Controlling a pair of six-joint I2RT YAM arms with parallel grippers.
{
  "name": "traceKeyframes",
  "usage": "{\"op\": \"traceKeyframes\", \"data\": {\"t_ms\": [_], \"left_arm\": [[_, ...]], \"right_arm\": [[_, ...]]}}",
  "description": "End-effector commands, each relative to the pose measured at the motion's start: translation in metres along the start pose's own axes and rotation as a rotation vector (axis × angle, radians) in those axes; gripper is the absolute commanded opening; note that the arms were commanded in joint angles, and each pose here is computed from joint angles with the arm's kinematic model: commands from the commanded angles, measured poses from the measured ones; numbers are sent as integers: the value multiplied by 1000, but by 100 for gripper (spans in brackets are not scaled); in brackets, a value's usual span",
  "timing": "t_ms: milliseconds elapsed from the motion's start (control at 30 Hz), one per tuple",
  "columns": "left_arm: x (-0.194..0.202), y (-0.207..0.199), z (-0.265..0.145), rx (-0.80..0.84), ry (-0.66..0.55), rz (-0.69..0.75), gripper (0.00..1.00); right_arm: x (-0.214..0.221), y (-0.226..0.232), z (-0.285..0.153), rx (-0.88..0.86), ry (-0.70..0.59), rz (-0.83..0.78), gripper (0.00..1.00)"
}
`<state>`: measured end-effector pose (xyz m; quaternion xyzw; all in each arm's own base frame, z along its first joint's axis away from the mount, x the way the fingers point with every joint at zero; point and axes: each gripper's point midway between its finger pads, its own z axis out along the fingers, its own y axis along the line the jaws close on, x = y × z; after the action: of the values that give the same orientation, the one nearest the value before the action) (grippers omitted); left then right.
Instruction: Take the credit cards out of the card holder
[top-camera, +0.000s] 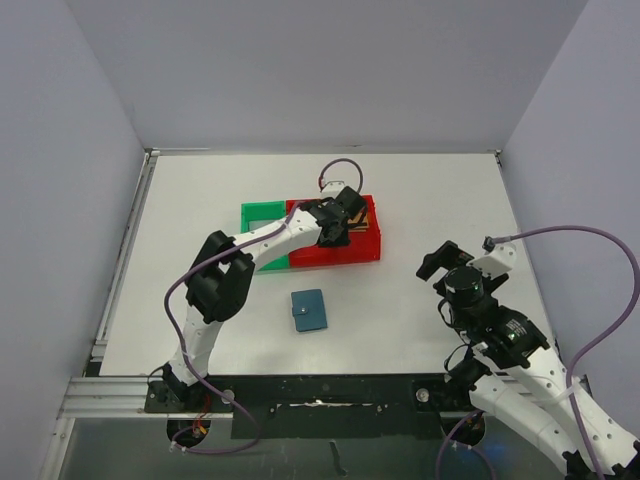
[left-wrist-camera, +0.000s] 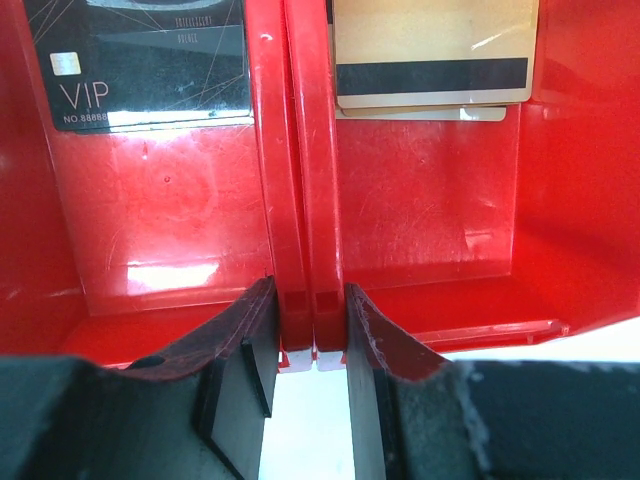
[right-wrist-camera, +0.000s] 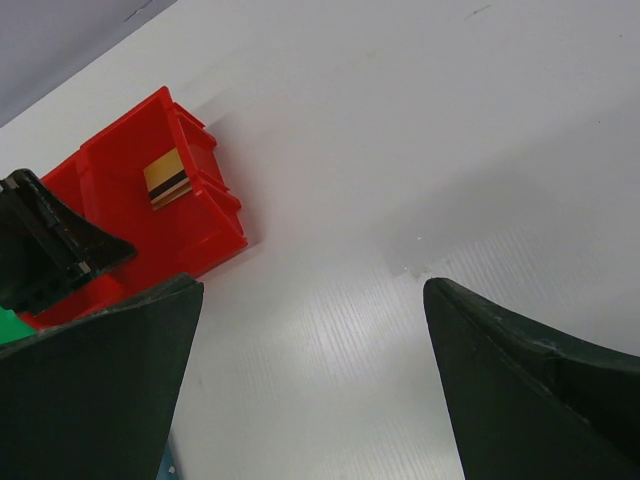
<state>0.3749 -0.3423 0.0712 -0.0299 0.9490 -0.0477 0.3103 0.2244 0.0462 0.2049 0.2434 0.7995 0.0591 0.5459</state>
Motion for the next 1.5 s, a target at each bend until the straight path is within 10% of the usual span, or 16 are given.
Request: {"op": "traceKeyframes", "data": {"t_ms": [0, 600, 1033, 1467], "left_arm": [[-15, -20, -14, 67, -30, -78, 20], [-81, -13, -106, 162, -216, -93, 63], [0, 110, -149, 268, -192, -261, 93], [84, 126, -144, 383, 36, -311, 81]], "right_arm": [[-5, -4, 1, 20, -35, 44, 98], [48, 49, 11, -203, 180, 38, 99], [148, 134, 10, -488, 563, 127, 77], [241, 188, -1, -544, 825, 79, 63]]}}
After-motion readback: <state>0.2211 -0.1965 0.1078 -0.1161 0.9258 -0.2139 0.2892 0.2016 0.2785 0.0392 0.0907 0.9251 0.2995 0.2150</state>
